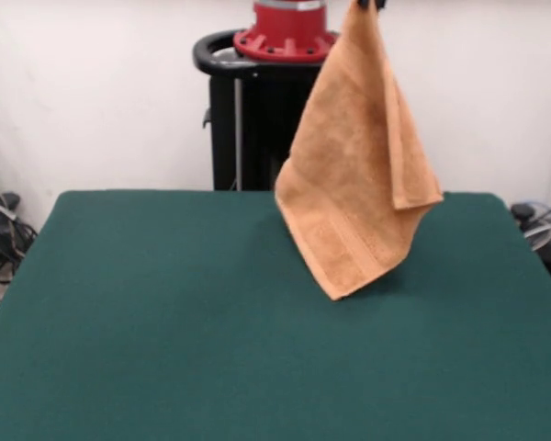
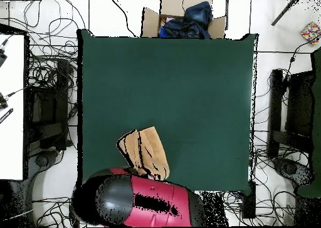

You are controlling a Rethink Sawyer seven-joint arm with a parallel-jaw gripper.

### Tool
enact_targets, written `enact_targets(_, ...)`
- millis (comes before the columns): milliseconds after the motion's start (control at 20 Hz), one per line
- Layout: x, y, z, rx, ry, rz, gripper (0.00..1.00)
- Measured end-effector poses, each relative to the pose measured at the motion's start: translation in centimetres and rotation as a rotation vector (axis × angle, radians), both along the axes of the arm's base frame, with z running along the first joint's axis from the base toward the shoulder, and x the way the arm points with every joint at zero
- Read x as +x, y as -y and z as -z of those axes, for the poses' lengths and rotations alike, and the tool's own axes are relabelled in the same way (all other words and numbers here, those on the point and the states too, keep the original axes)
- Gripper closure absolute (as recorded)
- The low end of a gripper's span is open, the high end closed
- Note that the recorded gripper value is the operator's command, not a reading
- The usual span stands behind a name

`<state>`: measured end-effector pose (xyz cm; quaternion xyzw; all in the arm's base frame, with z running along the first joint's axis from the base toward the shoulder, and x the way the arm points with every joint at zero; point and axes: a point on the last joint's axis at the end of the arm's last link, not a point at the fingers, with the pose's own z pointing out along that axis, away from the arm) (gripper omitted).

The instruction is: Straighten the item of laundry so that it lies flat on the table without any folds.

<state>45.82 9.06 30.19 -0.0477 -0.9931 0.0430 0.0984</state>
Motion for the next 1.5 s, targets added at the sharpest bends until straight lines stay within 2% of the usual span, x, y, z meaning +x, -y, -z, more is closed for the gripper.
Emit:
enact_targets(400,1.5,-0.2,-3.1,0.006,-0.012,-0.005,1.00)
enact_targets(750,3.6,1.0,-4.6,-0.005,0.031,0.010,1.00)
enact_targets(1200,5.3,7.9,-5.0,-0.020,0.083,0.137,1.00)
enact_targets(1500,5.7,10.3,-5.0,-0.030,0.113,0.177,1.00)
